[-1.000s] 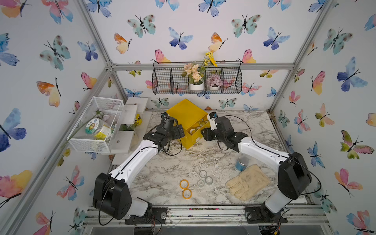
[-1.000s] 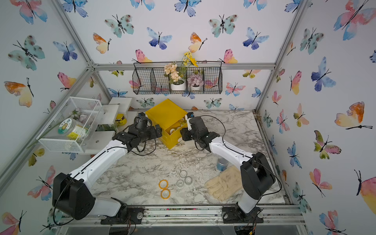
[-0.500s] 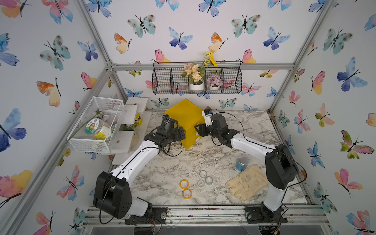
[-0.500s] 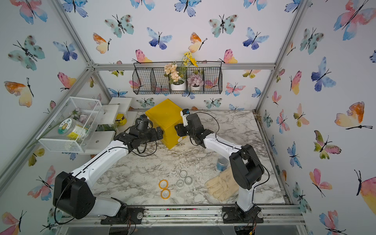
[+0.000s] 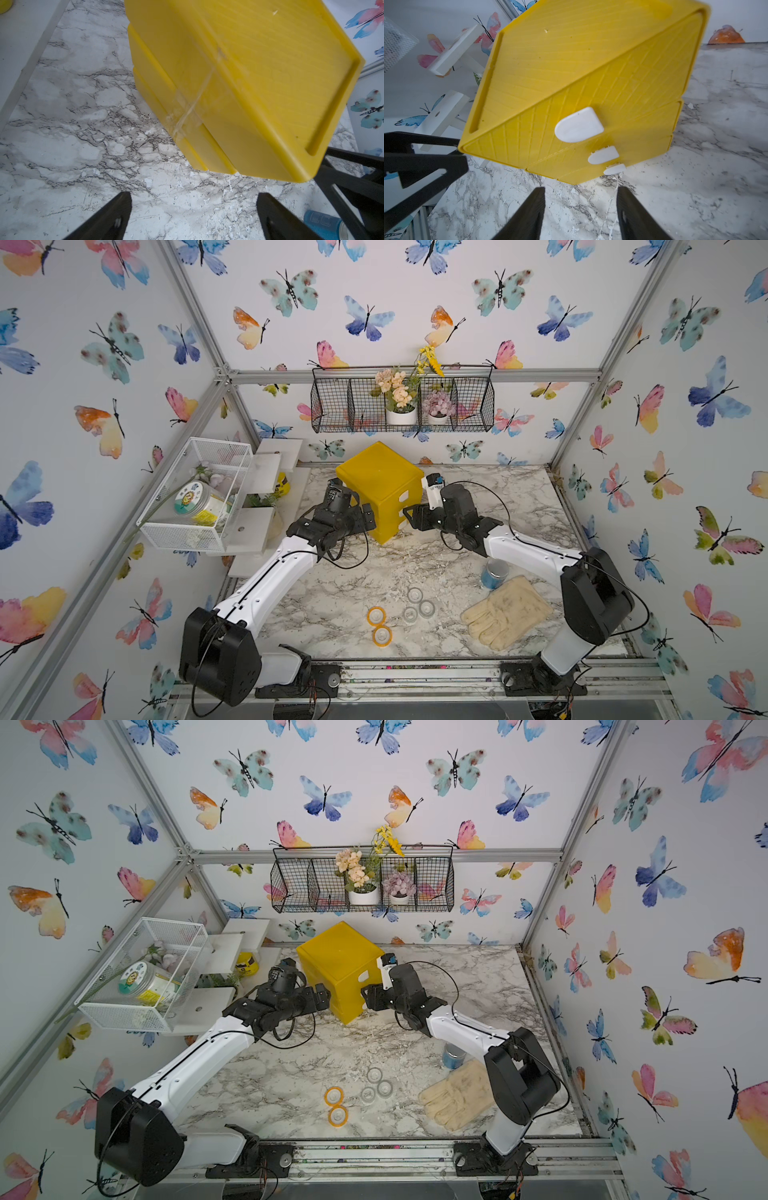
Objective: Place the transparent tape into the drawer according to color
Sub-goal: Close the drawer in the storage box, then open the drawer in the storage box.
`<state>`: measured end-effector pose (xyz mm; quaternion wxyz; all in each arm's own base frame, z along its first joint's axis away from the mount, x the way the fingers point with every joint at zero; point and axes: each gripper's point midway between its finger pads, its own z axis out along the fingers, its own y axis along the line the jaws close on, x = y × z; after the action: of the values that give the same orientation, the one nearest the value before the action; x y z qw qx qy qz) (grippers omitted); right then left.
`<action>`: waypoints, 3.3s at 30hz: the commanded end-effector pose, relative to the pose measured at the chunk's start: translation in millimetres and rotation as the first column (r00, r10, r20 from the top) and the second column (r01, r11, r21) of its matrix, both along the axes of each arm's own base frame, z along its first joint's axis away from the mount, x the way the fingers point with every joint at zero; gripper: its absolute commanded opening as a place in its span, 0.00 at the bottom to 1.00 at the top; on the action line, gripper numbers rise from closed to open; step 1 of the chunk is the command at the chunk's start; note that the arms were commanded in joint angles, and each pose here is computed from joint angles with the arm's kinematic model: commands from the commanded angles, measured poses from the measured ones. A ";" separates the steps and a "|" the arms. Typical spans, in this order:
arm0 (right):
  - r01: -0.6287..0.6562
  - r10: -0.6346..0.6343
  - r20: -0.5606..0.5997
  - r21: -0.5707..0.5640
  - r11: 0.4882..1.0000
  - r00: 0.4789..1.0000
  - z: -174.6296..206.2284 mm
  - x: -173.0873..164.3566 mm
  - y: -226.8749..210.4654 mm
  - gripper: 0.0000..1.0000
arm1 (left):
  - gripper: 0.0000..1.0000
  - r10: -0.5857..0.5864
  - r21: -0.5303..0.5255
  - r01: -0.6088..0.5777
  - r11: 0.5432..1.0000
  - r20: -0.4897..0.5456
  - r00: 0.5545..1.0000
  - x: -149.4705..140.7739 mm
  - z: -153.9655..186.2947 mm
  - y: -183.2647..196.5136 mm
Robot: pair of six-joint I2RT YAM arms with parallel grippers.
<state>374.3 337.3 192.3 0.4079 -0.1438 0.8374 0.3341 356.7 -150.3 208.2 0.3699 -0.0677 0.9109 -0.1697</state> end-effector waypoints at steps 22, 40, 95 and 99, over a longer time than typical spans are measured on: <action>0.181 0.049 -0.343 0.607 0.774 0.938 -39.2 6.5 18.1 0.61 | 0.99 -0.020 0.006 0.020 1.000 -0.004 1.000 -9.8 -3.6 2.9; 0.202 0.066 -0.364 0.649 0.733 0.929 -54.2 27.8 22.2 0.61 | 0.99 -0.025 0.011 0.025 1.000 -0.019 1.000 -7.5 -9.3 1.4; 0.189 0.094 -0.364 0.666 0.722 0.926 -62.0 22.5 7.8 0.35 | 0.99 -0.021 0.027 0.022 0.999 -0.037 0.999 -5.2 -16.1 2.3; 0.201 0.083 -0.372 0.660 0.724 0.925 -60.1 10.0 -4.3 0.35 | 0.99 -0.019 0.025 0.020 1.000 -0.038 0.999 -4.8 -16.2 2.4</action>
<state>392.7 339.8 126.3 0.2645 0.1279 0.7203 0.6284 351.1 -148.1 191.3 0.3543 -0.0600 0.9194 -0.1599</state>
